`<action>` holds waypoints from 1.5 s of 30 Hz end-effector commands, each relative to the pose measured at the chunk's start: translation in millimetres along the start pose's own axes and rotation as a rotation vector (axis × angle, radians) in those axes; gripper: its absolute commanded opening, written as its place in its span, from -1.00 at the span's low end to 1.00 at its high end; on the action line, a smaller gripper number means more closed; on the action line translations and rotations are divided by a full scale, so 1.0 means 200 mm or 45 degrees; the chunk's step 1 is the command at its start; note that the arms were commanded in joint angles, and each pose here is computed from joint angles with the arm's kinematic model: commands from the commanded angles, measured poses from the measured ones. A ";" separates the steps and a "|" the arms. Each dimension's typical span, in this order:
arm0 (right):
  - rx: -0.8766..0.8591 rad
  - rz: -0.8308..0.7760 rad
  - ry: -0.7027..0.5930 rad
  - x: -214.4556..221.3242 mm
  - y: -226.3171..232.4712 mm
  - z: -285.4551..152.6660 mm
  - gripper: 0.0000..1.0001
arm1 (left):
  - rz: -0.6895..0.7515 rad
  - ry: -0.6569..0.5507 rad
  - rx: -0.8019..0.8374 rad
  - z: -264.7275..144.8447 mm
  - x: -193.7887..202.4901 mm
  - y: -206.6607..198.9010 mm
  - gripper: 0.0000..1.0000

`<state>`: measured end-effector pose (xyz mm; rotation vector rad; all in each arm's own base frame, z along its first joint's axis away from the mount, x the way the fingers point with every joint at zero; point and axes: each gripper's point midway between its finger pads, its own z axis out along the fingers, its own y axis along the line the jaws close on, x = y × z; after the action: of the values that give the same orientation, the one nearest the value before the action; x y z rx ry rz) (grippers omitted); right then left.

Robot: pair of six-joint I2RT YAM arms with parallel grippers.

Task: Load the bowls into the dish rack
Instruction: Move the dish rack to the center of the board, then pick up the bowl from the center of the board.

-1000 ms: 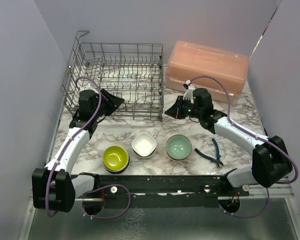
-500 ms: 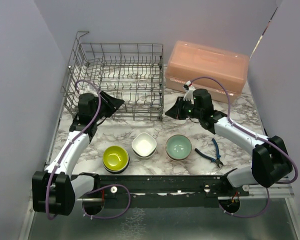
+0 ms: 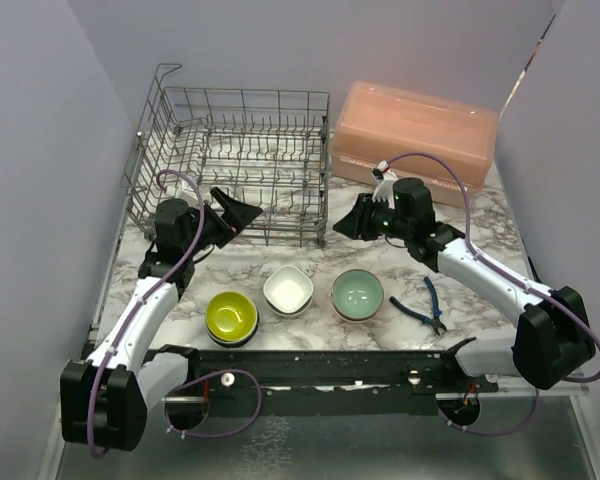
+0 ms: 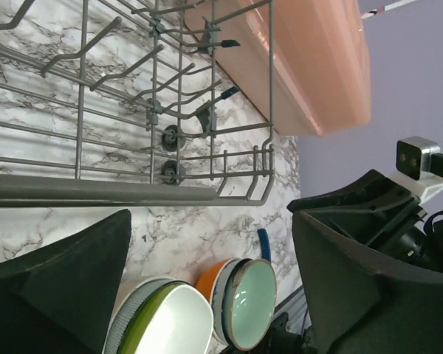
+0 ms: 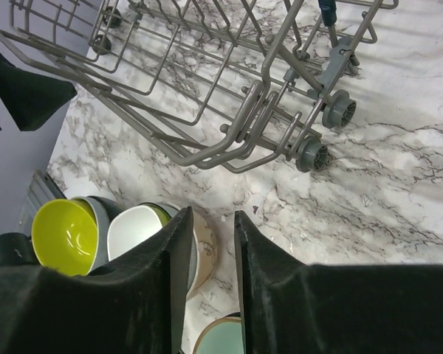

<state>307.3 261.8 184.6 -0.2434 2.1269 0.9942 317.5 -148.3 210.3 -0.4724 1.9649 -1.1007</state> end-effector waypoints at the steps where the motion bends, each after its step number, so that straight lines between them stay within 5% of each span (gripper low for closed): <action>1: 0.039 -0.017 0.032 0.06 -0.02 -0.05 -0.23 | 0.001 0.040 0.078 -0.08 0.06 -0.07 0.95; 12: 0.151 -0.017 0.065 0.25 -0.13 -0.21 0.33 | -0.042 0.086 0.045 -0.20 0.21 0.02 0.98; 26: 0.419 0.133 0.092 0.44 -0.25 -0.51 0.26 | 0.158 0.234 0.030 -0.26 0.35 0.01 0.98; 34: 0.469 0.204 0.195 0.56 -0.28 -0.56 0.23 | 0.427 0.391 0.043 -0.17 0.57 -0.15 0.98; 39: 0.458 0.228 0.247 0.61 -0.27 -0.57 0.13 | 0.654 0.439 -0.086 -0.11 0.67 -0.18 0.98; 45: 0.449 0.220 0.276 0.64 -0.29 -0.55 -0.15 | 0.708 0.445 -0.114 -0.07 0.69 -0.22 0.98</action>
<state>192.6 162.3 118.5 0.0228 2.4544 0.6946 208.7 -264.6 189.1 0.2439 2.2576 -0.9179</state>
